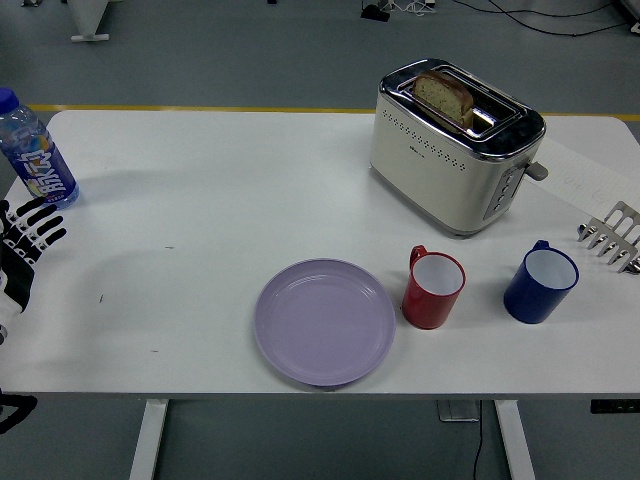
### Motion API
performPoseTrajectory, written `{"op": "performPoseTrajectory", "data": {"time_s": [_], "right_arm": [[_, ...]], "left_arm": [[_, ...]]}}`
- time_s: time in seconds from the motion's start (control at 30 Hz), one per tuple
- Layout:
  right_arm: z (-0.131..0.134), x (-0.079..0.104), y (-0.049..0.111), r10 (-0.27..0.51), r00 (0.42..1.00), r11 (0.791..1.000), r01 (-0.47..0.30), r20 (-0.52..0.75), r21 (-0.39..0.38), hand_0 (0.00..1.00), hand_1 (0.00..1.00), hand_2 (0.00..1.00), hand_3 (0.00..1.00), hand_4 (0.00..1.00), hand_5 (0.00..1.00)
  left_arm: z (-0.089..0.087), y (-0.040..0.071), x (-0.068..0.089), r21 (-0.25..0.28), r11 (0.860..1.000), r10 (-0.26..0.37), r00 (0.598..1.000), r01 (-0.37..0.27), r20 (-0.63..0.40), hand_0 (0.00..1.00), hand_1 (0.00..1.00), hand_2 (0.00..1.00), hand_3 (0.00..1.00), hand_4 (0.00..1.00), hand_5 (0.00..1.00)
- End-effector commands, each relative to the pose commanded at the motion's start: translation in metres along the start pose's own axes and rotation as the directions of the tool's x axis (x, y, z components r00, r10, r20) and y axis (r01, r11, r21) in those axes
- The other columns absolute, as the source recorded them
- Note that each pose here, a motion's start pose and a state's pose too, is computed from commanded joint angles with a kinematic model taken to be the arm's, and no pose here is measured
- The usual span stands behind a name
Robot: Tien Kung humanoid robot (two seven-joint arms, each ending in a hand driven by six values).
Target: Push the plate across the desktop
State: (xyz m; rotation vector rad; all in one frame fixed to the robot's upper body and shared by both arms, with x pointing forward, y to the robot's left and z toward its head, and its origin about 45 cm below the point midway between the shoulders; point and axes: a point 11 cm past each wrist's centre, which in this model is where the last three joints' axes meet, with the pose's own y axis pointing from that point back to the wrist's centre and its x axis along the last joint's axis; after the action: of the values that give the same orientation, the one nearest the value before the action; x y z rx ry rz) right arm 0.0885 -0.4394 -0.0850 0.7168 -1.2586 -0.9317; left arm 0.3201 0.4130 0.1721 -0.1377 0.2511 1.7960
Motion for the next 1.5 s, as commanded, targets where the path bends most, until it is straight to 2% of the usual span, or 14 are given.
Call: {"op": "performPoseTrajectory", "data": {"time_s": [0.93,1.5], "right_arm": [[0.0013,-0.0001,-0.0002,0.007,1.0,1.0,-0.008,-0.009,-0.004,0.565,0.553,0.683,0.601,0.303,0.314],[0.002,-0.0025,-0.0011,0.0,1.0,1.0,0.0,0.004,0.004,0.565,0.553,0.683,0.6,0.303,0.313]], "left_arm": [[0.0,0.0033,0.0072,0.001,1.0,0.009,1.0,-0.009,0.018,0.684,0.718,0.702,0.631,0.55,0.998],[0.0058,0.0005,0.0056,-0.013,1.0,0.007,1.0,-0.007,0.014,0.685,0.718,0.702,0.631,0.554,0.998]]}}
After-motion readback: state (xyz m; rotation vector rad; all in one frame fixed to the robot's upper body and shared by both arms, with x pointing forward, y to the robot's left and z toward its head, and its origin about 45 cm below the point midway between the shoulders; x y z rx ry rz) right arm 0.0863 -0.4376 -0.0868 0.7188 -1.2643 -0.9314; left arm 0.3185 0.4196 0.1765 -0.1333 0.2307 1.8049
